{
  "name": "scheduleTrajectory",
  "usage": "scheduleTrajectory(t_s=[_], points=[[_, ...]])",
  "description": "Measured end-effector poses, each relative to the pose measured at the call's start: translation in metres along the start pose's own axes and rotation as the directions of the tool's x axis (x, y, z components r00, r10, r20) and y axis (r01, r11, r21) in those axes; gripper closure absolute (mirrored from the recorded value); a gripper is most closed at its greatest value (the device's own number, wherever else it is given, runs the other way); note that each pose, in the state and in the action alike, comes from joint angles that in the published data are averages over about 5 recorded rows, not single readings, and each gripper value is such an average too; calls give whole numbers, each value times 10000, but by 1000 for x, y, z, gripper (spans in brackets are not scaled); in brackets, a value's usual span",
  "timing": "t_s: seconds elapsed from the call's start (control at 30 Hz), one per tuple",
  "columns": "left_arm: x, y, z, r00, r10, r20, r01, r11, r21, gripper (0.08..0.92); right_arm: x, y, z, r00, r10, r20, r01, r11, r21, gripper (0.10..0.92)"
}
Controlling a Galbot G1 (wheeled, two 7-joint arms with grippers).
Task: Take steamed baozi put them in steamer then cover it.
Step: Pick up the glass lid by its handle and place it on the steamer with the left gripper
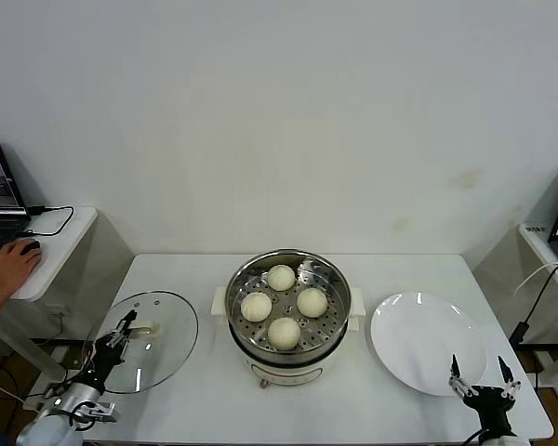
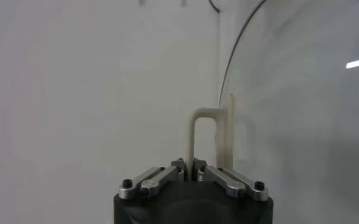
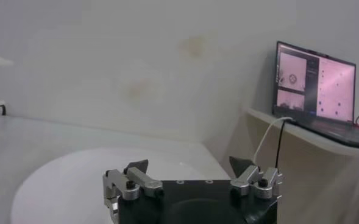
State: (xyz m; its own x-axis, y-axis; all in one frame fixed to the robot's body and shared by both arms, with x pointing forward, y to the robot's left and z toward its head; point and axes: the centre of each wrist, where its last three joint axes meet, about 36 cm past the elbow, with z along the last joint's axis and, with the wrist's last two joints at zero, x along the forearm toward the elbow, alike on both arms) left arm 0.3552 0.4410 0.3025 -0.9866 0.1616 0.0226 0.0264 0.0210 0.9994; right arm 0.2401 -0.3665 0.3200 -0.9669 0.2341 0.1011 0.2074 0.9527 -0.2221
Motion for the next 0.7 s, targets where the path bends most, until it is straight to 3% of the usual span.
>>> scheduleTrajectory(t_s=[0.37, 0.7], points=[[6, 85, 8, 9995, -327, 18, 327, 9989, -350, 849, -1, 4, -4, 9997, -246, 86, 245, 9997, 77, 200], [-11, 150, -24, 9975, -548, 440, 570, 9971, -501, 849, 1, 6, -6, 9995, -308, 93, 306, 9994, 151, 200]])
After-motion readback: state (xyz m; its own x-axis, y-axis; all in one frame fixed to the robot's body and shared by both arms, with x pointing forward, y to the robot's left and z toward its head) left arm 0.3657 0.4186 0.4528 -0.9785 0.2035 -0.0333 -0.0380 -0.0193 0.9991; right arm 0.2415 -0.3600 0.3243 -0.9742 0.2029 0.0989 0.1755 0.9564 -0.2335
